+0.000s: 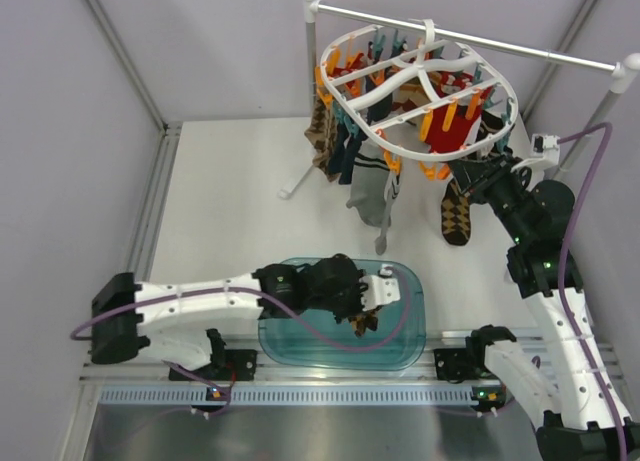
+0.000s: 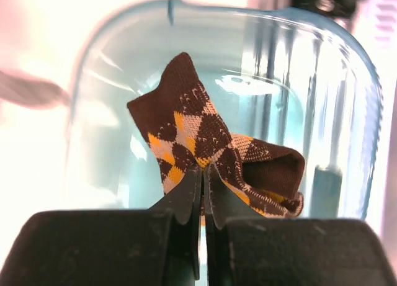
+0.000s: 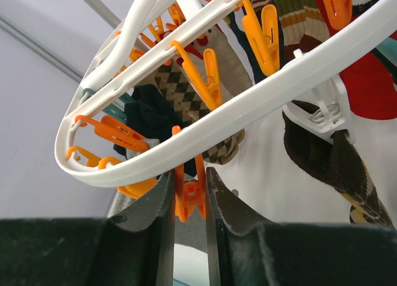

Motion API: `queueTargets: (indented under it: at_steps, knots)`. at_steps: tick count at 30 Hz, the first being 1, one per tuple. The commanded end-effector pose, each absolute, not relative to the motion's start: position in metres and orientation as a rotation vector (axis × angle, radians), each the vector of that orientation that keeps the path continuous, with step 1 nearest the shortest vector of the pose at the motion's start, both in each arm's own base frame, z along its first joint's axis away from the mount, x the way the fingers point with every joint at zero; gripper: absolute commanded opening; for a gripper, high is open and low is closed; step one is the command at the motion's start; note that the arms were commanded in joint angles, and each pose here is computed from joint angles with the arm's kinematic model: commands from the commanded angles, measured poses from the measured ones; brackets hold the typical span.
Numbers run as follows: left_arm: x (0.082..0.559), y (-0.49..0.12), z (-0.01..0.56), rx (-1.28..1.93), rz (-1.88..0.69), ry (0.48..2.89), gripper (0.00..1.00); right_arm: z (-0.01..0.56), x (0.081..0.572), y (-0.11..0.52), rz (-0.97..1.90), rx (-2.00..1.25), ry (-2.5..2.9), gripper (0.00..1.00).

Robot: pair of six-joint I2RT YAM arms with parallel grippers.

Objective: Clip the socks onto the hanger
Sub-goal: Pick up the sock from the bin.

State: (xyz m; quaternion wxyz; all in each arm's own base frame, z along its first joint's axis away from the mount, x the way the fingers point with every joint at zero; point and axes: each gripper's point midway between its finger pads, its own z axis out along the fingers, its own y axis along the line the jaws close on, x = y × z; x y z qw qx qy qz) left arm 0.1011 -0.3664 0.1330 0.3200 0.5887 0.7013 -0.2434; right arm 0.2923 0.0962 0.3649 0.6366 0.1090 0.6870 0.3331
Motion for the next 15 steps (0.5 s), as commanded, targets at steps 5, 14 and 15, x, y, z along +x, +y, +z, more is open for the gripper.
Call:
queueTargets:
  at_steps: [5,14,15]
  knots:
    - [0.074,-0.339,0.136,2.122,-0.55,0.937,0.0,0.369,0.289,0.096,0.756,0.237,1.56,0.0]
    - [0.12,-0.326,0.076,2.257,-0.157,1.027,0.2,0.365,0.292,0.097,0.757,0.235,1.572,0.0]
    - [0.119,-0.328,0.076,2.249,-0.171,1.024,0.24,0.364,0.292,0.097,0.757,0.236,1.573,0.0]
